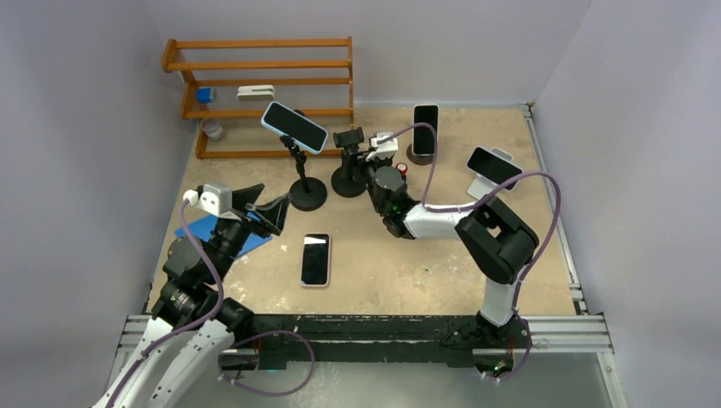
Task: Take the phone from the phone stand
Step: Place the phone stand at the center of the board, then pick up the phone stand with the phone at the center of the board.
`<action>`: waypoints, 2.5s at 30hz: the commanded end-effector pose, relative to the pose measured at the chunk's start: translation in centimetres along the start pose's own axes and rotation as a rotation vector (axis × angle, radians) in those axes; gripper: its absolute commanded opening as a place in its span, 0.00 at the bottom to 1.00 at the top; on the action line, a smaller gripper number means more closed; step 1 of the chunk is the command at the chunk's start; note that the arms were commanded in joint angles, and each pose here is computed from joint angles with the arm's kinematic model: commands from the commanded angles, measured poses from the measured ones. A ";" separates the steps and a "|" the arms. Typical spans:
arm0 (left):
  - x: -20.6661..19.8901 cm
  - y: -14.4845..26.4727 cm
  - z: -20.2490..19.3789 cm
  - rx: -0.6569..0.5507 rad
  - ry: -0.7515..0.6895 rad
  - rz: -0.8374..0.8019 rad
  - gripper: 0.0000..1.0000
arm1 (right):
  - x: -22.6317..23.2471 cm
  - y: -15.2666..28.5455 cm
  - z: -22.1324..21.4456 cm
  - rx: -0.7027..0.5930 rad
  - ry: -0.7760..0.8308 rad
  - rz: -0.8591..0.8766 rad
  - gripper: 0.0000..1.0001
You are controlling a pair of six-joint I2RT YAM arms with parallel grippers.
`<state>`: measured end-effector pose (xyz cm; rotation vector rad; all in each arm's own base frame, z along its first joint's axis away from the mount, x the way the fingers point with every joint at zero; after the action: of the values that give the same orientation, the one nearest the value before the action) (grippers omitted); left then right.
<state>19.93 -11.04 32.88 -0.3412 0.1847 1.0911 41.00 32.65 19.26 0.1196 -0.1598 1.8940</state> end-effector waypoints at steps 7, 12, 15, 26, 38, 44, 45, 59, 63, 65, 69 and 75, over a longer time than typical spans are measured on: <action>-0.3 -0.2 0.9 -0.024 0.003 -0.002 0.68 | 0.4 4.9 2.9 -0.013 -0.022 0.033 0.91; -0.1 -0.2 0.9 -0.024 0.008 0.012 0.68 | 0.9 9.0 4.7 0.017 -0.027 0.059 0.93; 0.3 -0.4 0.7 -0.020 0.009 0.033 0.69 | 1.0 10.9 6.1 0.047 -0.040 0.067 0.93; 1.4 -3.6 0.6 0.105 0.135 0.212 0.86 | 1.3 15.3 10.9 0.059 -0.140 0.196 0.92; 0.0 -7.5 3.1 0.196 0.392 0.189 0.94 | 3.4 17.9 14.6 0.009 -0.222 0.387 0.93; 2.9 -8.3 2.2 0.288 0.575 0.152 0.90 | 3.7 19.7 15.7 -0.014 -0.217 0.471 0.93; 3.5 -8.1 1.9 0.292 0.598 0.151 0.89 | 3.6 19.9 15.8 -0.016 -0.218 0.475 0.93; 4.7 -10.0 0.9 0.211 0.806 0.069 0.73 | 3.2 21.1 15.9 -0.033 -0.249 0.494 0.93; 5.2 -10.6 1.3 0.188 0.813 0.084 0.70 | 3.3 21.0 16.0 -0.038 -0.254 0.496 0.93; 5.5 -10.9 1.2 0.185 0.819 0.096 0.69 | 3.3 21.0 16.0 -0.039 -0.258 0.496 0.93; 6.1 -11.4 0.9 0.182 0.831 0.112 0.68 | 3.3 20.9 16.0 -0.039 -0.261 0.495 0.93; 6.6 -12.3 0.7 0.181 0.835 0.124 0.65 | 3.0 21.0 16.3 -0.047 -0.267 0.479 0.92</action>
<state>33.02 -10.78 30.91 -0.5499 1.1274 1.0074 20.25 26.51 33.17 0.3390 -0.3614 2.3570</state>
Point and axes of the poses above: each gripper's point midway between its finger pads, its own y axis back along the fingers, its own x axis along the line the jaws close on, z = x × y, the point moved 2 cm from there along y, back along the fingers, and after that the axes turned 4 degrees about y, right-handed, at the moved point
